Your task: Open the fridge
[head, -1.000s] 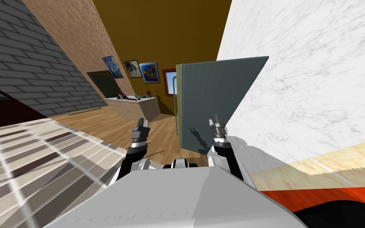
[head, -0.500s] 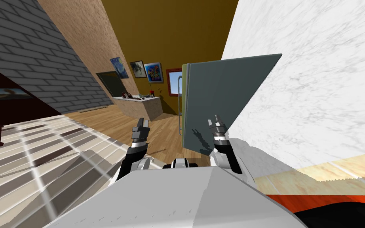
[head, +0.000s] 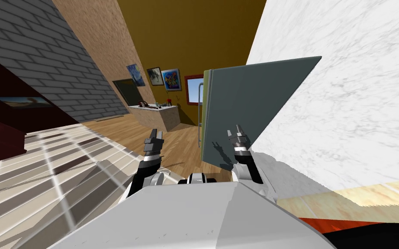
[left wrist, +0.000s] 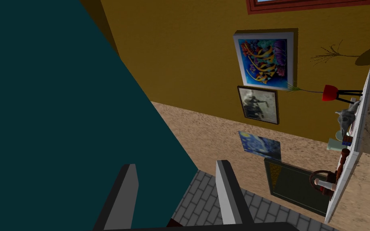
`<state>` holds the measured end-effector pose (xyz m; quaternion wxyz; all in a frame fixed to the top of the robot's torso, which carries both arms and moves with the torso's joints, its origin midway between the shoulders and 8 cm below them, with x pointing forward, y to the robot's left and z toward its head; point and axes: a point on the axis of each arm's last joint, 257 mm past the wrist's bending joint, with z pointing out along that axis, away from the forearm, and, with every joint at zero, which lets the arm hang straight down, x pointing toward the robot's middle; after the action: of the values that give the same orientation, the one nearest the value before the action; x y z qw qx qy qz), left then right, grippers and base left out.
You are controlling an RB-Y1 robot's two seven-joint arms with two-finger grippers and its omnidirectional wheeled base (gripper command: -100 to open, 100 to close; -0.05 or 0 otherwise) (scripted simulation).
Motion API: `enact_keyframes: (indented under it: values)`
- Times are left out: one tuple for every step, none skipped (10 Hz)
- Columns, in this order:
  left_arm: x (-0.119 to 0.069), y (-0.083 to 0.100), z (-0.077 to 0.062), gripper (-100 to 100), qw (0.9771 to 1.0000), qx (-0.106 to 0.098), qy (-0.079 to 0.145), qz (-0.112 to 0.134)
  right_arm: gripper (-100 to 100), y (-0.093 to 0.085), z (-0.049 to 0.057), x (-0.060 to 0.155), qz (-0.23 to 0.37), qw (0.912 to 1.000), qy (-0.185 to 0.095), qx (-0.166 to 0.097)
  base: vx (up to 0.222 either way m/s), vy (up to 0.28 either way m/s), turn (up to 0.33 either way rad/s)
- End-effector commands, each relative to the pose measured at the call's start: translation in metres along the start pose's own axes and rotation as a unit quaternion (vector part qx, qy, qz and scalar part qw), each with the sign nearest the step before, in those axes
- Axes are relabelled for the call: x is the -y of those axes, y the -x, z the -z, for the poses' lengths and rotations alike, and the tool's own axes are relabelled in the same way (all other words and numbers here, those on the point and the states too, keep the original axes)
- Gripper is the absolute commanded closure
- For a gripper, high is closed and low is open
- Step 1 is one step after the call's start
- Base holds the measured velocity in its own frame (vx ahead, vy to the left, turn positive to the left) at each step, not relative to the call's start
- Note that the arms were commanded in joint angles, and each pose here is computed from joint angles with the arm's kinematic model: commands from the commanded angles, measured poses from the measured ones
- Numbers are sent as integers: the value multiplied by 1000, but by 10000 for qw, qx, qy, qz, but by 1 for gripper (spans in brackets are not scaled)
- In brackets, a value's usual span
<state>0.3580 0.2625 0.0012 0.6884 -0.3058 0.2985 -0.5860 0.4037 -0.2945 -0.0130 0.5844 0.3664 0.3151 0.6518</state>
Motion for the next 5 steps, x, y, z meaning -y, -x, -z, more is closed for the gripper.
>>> enact_keyframes:
  values:
    - [0,0,0,0,10000,0,0,0,-100,12,-7,7,-431,9990,-37,94,-13,63,75]
    - [0,0,0,0,10000,0,0,0,-100,12,-7,7,-514,9986,-37,94,-6,50,57]
    - [0,0,0,0,10000,0,0,0,-100,22,-12,12,-736,9971,-50,170,2,57,116]
    - [0,0,0,0,10000,0,0,0,-100,22,-12,12,-847,9963,-48,171,-1,53,52]
    - [0,0,0,0,10000,0,0,0,-100,32,-18,16,-1056,9941,-54,255,-12,66,108]
